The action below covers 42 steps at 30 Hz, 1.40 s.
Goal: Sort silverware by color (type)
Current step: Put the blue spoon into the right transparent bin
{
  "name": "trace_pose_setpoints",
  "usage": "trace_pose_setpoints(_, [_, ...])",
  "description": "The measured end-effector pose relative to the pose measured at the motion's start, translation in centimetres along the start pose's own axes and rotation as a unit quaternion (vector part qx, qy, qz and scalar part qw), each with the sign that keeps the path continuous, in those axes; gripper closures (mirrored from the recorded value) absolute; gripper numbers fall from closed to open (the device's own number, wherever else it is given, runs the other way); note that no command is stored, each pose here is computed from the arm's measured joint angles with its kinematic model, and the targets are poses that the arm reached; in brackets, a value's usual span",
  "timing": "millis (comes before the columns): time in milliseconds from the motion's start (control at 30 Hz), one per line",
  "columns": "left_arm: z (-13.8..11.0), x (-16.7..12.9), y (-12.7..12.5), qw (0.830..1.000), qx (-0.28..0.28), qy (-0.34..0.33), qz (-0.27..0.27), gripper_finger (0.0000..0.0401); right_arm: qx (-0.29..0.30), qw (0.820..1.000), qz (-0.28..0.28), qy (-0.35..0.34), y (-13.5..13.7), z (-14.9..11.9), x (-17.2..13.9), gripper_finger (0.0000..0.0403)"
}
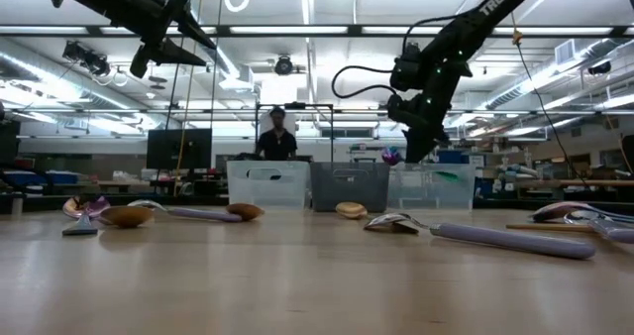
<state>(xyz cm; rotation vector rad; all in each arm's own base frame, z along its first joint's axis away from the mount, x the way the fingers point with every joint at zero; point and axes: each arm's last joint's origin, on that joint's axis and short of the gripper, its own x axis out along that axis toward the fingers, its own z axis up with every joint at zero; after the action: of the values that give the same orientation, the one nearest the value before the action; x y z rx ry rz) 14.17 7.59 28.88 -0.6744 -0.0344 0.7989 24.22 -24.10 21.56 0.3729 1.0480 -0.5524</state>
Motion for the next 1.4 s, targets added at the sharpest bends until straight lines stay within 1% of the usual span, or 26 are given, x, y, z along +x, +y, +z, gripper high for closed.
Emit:
trace_pose_setpoints(133, [-0.1,0.0,0.1,1.0,-0.006,0.004,0.003,0.022,0.009,1.0,-0.001,-0.01,0.0,-0.5,0.8,0.0381])
trace_pose_setpoints(367, [-0.1,0.0,0.1,1.0,-0.01,0.007,0.005,0.022,0.014,1.0,-0.001,-0.006,0.0,-2.0,2.1,0.0381])
trace_pose_setpoints(633, [-0.1,0.0,0.1,1.0,-0.01,0.007,0.005,0.022,0.031,0.999,-0.007,-0.024,0.0,-3.1,3.3,0.0381])
trace_pose_setpoints(833, [-0.1,0.0,0.1,1.0,-0.01,0.007,0.005,0.022,0.034,0.999,-0.006,-0.017,0.1,-4.4,4.1,0.0381])
trace_pose_setpoints(1100, [-0.1,0.0,0.1,1.0,-0.013,0.007,0.005,0.022,0.026,0.999,-0.009,-0.041,0.1,-5.0,4.7,0.038])
trace_pose_setpoints(1267, [-0.1,0.0,0.1,1.0,-0.014,0.007,0.005,0.022,0.024,0.999,-0.009,-0.044,0.1,-5.2,4.9,0.0379])
trace_pose_setpoints(1400, [-0.1,0.0,0.1,1.0,-0.014,0.007,0.004,0.022,0.024,0.999,-0.009,-0.04,0.1,-5.3,4.9,0.0363])
